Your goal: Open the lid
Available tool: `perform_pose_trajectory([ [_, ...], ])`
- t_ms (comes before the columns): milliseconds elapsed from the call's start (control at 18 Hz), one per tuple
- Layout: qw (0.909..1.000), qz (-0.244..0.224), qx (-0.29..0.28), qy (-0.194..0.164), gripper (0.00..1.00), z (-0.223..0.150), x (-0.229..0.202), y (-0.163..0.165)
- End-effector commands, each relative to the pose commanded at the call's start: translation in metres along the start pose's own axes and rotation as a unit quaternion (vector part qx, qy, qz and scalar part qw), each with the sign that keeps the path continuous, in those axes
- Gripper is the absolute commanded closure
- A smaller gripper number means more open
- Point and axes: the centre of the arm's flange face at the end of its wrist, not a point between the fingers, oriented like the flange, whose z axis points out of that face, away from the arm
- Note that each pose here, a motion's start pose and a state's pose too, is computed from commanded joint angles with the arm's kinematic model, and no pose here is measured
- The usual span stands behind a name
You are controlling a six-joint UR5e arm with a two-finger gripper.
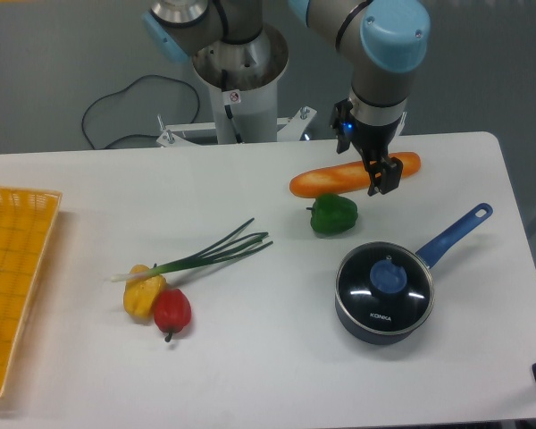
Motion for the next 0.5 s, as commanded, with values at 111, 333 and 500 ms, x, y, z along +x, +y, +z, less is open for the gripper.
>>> perform_pose_trajectory([
  [111, 1.0000, -0.007, -0.002, -0.005, 0.00, -0.004, -0.003, 0.000],
  [333, 0.9997, -0.005, -0.004, -0.022, 0.00, -0.001, -0.010, 0.001],
  [500, 0.9996, -0.009, -0.005, -0.026, 0.00, 0.006, -0.017, 0.004],
])
